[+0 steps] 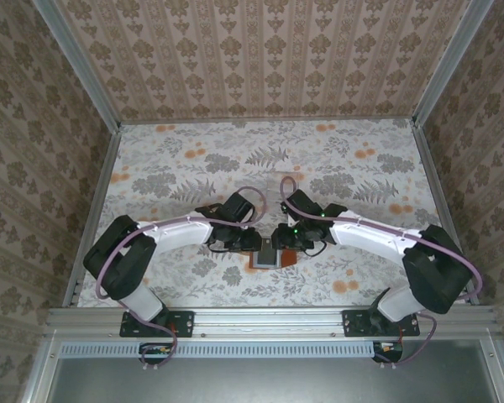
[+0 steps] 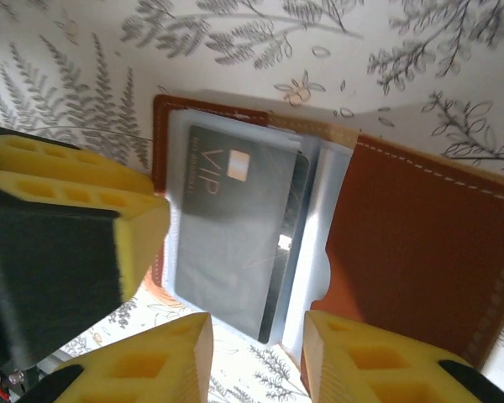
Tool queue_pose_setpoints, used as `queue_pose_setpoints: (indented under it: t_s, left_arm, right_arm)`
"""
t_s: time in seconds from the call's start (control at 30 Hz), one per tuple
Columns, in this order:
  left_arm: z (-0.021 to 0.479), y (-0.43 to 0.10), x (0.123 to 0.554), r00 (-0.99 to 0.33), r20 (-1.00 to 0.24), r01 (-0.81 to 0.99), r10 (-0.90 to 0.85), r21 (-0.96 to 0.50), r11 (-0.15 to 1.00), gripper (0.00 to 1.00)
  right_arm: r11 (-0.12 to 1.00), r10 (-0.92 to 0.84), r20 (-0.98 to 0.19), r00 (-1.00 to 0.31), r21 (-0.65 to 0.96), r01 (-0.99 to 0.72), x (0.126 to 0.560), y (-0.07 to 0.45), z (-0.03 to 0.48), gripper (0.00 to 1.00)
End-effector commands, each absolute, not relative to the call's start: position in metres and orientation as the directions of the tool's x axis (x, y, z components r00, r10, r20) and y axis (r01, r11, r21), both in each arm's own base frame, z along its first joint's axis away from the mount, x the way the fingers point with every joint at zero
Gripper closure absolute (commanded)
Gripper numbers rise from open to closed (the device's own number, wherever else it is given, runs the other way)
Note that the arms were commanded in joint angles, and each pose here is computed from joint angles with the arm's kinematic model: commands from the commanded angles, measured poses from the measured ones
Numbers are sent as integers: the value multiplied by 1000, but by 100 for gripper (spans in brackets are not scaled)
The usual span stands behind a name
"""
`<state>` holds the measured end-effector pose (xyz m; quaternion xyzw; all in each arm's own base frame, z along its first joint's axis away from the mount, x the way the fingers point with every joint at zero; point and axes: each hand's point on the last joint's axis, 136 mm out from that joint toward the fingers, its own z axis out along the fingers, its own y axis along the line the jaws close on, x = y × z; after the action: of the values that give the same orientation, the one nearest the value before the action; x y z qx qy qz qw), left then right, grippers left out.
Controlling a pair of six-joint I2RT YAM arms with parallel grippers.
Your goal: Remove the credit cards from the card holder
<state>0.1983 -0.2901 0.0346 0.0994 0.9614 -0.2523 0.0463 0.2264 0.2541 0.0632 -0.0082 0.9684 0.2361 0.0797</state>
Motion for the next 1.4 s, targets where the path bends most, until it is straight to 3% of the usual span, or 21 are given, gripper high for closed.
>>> queue_pose_setpoints:
  t_s: [0.0,0.5,1.0,1.37]
  left_arm:
    - [30,-291,196,-976,-122,214,178,-469,857,74]
    - [11,-281,189,-982,-88,191,170,-442,876,79]
    - [11,-276,187,-982,-84,187,167,-432,882,79]
    - [10,-278,187,-982,-84,188,168,-436,880,81]
  right_arm:
    - [854,38,-129,-991,519,-35,224,267,56,67]
    - [841,48,-104,-993,540,-16,228,276,39,72]
    - [915,33,-125,-992,402,-20,228,250,29,72]
    - [856,44,-137,-990,516,-33,232,270,49,72]
